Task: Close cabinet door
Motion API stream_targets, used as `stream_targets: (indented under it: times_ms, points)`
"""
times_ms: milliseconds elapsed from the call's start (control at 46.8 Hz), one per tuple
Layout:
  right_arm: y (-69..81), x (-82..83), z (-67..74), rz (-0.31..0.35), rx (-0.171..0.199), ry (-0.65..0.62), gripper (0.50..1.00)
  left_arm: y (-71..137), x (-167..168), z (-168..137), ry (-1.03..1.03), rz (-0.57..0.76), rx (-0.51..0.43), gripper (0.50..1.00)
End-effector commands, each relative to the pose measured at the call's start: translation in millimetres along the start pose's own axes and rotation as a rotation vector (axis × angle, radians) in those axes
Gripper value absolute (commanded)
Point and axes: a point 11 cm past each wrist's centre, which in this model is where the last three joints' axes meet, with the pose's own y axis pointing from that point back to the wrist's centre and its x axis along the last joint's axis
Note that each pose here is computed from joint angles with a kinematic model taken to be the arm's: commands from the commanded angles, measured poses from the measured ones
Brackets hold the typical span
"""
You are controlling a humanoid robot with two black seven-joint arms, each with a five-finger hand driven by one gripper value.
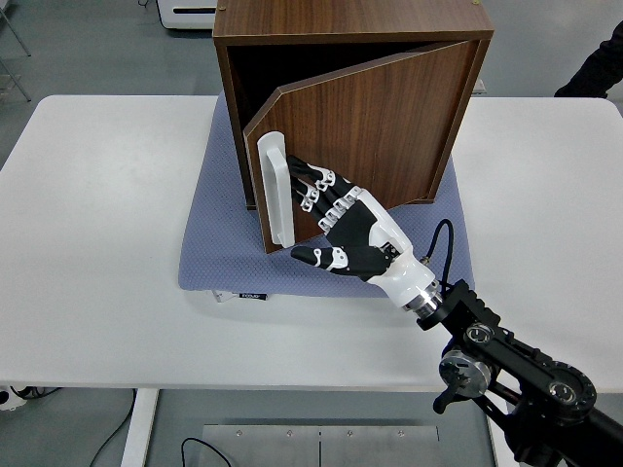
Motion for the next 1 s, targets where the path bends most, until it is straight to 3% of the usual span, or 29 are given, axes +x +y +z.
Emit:
stream_targets:
  times_ms: [0, 491, 983]
  points:
    - [-2.7, 1.2, 1.8, 0.008, 0.000, 0.002, 1.000, 0.0, -0.1, 0.0, 0.000, 0.000, 0.000, 1.000]
    - [-18.1, 18.2, 2.5, 0.092, 0.012, 0.000, 1.000, 0.0, -0.1, 0.0, 0.000, 0.000, 0.000, 1.000]
    - [-21.3, 37.9, 3.2, 0.133, -0.011, 0.039, 1.000, 0.0, -0.1, 0.0, 0.000, 0.000, 0.000, 1.000]
